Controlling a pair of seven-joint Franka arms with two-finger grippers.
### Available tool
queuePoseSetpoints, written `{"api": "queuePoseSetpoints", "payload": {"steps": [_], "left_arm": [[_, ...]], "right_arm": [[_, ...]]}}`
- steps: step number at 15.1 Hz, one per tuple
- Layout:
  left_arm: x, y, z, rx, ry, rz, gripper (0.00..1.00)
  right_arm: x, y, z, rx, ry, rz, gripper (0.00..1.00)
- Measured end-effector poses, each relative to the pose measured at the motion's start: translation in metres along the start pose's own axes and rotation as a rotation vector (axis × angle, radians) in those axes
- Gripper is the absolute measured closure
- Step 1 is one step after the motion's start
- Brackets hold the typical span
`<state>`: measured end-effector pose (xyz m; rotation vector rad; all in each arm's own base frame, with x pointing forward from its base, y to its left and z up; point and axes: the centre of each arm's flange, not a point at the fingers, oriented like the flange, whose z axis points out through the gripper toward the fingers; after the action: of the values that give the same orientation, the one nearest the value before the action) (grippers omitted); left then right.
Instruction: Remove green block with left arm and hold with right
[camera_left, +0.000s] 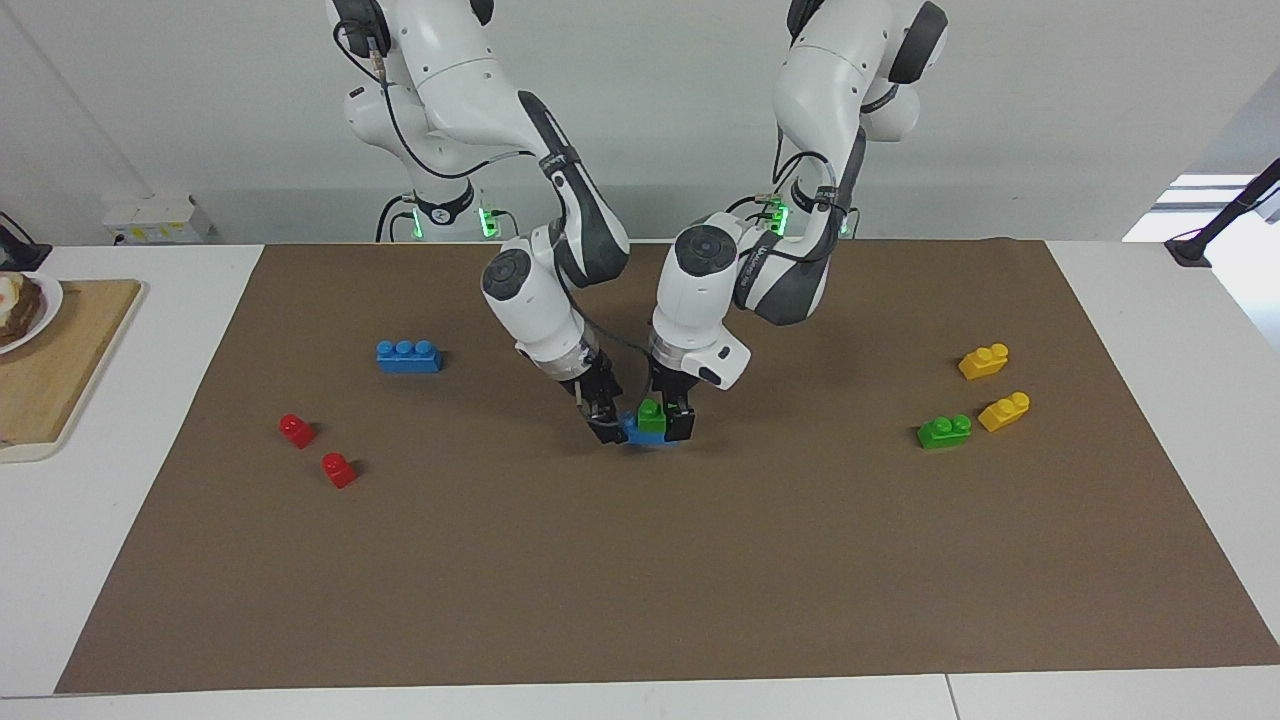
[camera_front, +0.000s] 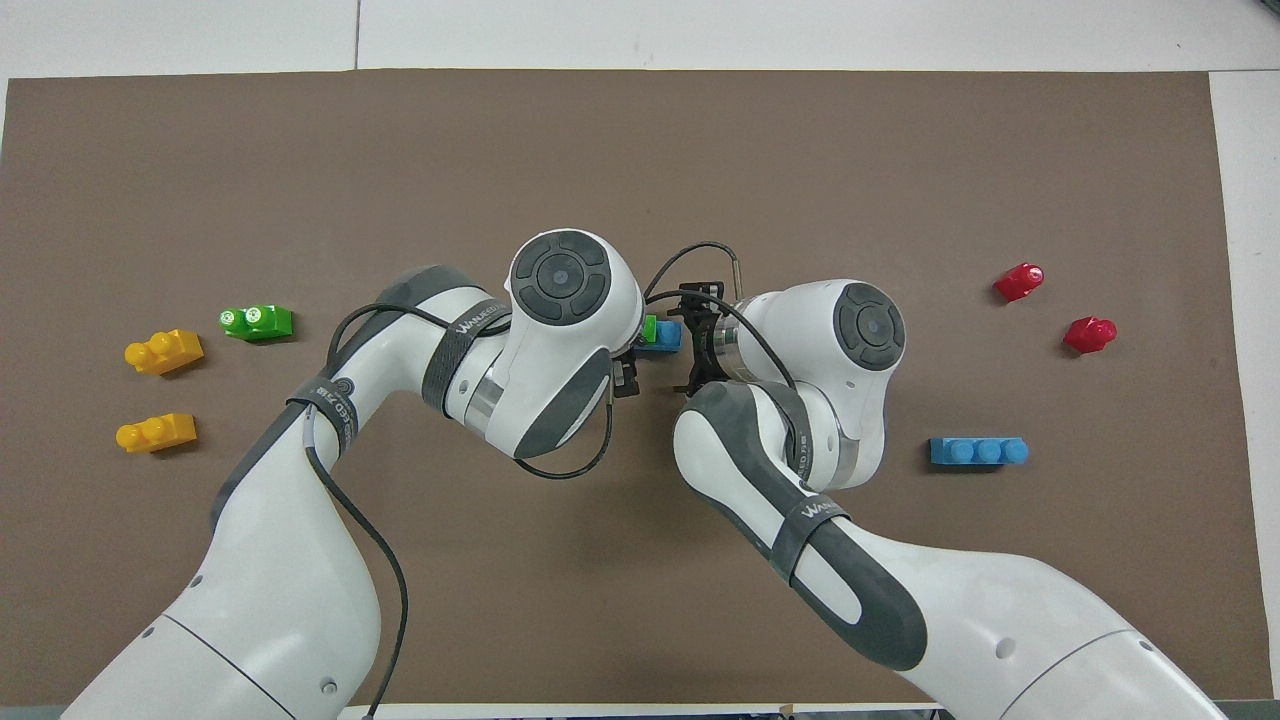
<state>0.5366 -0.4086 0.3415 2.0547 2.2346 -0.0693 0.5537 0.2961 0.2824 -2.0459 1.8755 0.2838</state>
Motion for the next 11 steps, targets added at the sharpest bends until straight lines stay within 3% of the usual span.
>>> {"api": "queuePoseSetpoints", "payload": {"steps": [3,4,9,11], "left_arm": [[-0.0006,-0.0012,0.0009,0.001,0.0,0.002,0.0],[-0.0008,-0.0013,0.0009,0.0,0.0,0.002,0.0],[-0.001,-0.0013,0.0008,0.0,0.0,0.003,0.0],[-0.0012,-0.0012,0.0004,-0.001,-0.001,0.003,0.0]], "right_arm": [[0.0002,-0.0001,0.0052,0.002,0.003,0.0,0.0],[0.0009,-0.0006,0.0054,0.002,0.004,0.001,0.07],[0.0057,-0.004,0.003,0.009,0.005,0.011,0.62],[0.0061,-0.0044,0.0027,0.009,0.004,0.013,0.65]]}}
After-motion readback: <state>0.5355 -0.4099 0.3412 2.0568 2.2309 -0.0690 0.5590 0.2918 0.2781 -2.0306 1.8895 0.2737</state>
